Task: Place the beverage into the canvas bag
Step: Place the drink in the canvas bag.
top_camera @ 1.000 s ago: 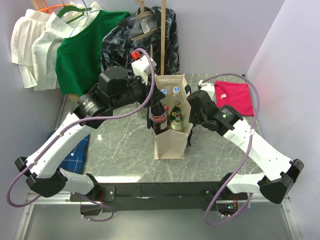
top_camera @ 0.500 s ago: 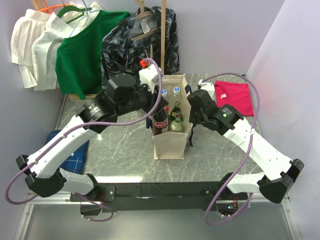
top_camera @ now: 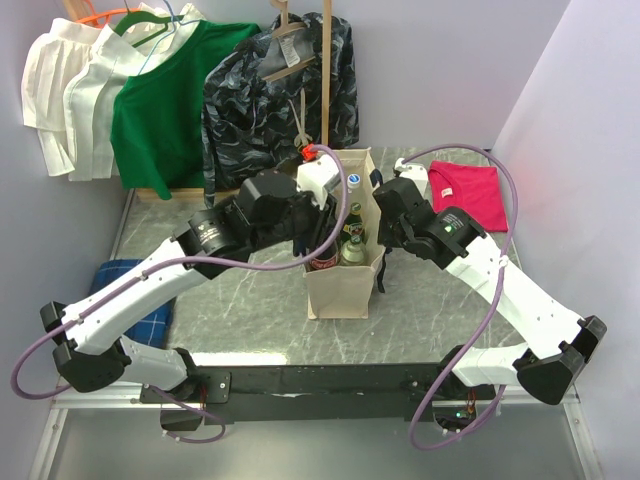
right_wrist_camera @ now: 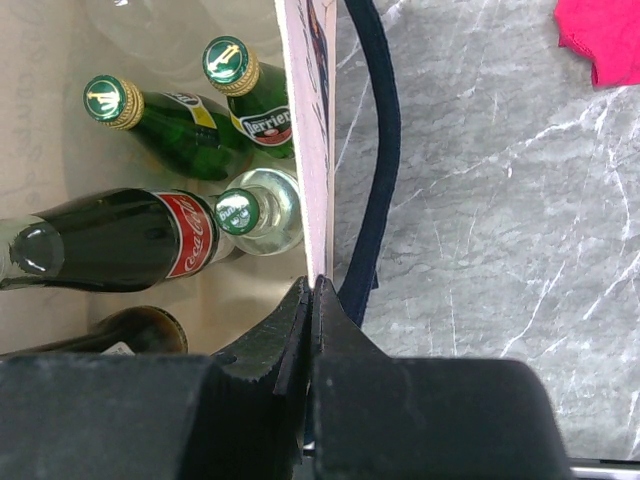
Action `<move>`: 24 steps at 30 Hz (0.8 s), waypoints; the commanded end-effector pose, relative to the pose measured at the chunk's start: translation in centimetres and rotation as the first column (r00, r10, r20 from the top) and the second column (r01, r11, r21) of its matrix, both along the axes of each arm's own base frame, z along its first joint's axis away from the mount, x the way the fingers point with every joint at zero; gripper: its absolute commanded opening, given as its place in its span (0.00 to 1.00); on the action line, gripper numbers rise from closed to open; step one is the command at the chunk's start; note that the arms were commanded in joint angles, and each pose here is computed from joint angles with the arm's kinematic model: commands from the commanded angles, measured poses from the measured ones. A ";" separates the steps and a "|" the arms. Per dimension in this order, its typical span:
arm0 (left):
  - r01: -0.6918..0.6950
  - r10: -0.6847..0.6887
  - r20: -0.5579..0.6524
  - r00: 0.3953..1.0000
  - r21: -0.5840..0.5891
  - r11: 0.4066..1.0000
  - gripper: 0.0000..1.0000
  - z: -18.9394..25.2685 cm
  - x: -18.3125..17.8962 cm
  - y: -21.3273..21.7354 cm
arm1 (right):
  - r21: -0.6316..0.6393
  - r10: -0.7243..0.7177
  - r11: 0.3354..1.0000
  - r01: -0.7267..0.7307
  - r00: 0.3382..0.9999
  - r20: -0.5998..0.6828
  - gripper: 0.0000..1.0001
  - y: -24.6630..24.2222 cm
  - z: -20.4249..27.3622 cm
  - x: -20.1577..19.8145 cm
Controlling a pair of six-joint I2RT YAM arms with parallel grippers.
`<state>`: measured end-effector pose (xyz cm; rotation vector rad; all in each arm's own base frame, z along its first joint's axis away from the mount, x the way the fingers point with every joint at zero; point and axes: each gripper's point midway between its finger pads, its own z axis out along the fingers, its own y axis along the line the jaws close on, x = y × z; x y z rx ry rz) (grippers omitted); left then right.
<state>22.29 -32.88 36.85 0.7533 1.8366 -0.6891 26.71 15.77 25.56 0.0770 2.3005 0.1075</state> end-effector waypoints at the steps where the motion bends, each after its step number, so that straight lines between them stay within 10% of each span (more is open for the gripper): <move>1: 0.006 0.013 0.104 0.995 -0.183 0.983 0.01 6.0 -0.8 -0.5 | 0.090 -0.041 0.996 0.027 0.986 0.163 0.00 -0.4 5.6 1.1; 24: -0.121 0.140 0.061 0.988 -0.250 0.961 0.01 2.2 0.0 -0.7 | 0.087 -0.044 0.996 0.030 0.986 0.163 0.00 -0.9 5.3 0.6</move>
